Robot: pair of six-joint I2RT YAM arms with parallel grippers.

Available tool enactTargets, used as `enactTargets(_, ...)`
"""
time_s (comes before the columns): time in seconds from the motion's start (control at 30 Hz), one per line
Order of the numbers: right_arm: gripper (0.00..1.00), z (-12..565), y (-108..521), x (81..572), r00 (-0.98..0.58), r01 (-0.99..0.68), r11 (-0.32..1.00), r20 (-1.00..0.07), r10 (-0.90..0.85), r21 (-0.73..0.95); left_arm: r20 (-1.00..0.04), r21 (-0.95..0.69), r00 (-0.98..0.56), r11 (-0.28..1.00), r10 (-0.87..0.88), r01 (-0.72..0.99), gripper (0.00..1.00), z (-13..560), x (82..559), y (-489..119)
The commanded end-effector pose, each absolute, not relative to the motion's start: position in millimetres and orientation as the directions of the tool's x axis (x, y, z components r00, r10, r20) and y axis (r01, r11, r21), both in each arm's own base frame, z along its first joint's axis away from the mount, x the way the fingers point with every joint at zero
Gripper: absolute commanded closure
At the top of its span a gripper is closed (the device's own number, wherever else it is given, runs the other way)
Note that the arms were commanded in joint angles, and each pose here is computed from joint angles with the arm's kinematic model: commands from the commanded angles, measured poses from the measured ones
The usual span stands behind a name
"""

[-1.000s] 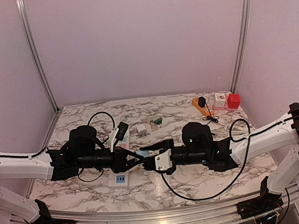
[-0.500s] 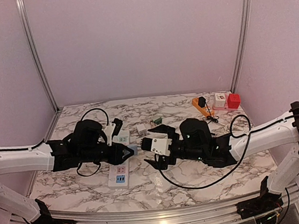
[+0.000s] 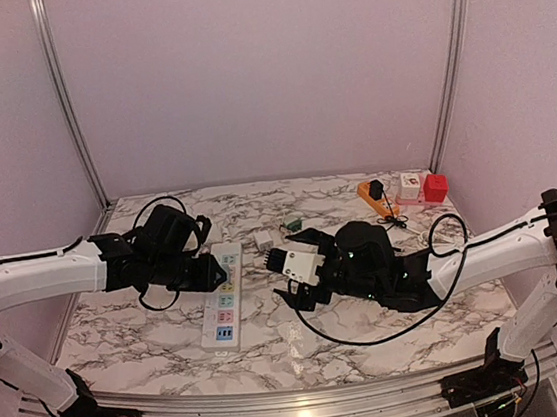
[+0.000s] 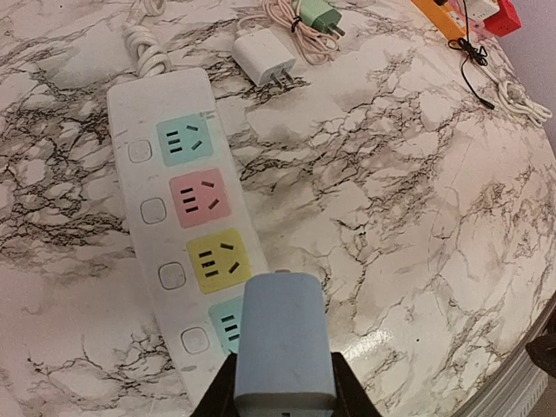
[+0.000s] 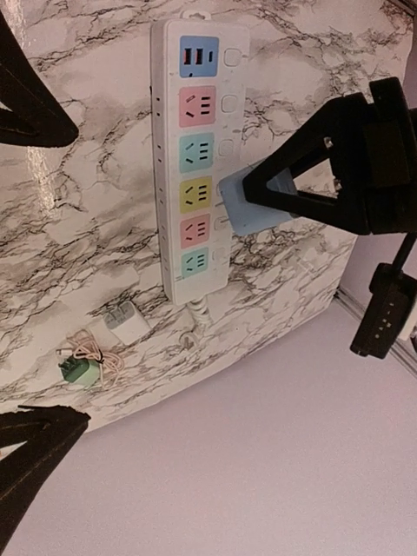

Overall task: Insert the plug
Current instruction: Insert the plug into the socket slot.

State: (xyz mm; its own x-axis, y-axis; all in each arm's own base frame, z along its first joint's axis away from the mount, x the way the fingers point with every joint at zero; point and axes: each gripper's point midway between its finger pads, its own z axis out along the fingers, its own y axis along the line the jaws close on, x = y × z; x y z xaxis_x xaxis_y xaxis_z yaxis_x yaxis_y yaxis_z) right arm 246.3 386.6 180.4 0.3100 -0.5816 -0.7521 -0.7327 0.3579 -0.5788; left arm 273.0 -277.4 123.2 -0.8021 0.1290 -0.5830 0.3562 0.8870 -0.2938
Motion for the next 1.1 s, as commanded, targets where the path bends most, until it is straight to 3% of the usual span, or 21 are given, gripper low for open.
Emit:
enactTargets(0.0,0.01,192.9,381.7,252.3,0.296,-0.712,0.411,-0.775,-0.559,-0.569,-0.549,-0.304,-0.834,0.916,0.056,0.261,1.00,140.3,281.0,-266.7)
enactTargets(0.33,0.02,188.4,382.1,251.0,0.292,-0.721,0.410,-0.781,-0.553,-0.559,-0.442,-0.261,-0.897,0.955,0.014,0.144,1.00,108.1,282.2,-251.0)
enactTargets(0.5,0.01,185.6,382.1,251.0,0.288,-0.722,0.409,-0.780,-0.556,-0.558,-0.498,-0.186,-0.867,0.979,-0.021,0.084,1.00,119.6,295.0,-233.8)
enactTargets(1.07,0.02,181.1,384.8,253.5,0.277,-0.725,0.411,-0.781,-0.560,-0.553,-0.578,-0.249,-0.812,0.965,-0.081,0.081,1.00,176.0,310.3,-238.1)
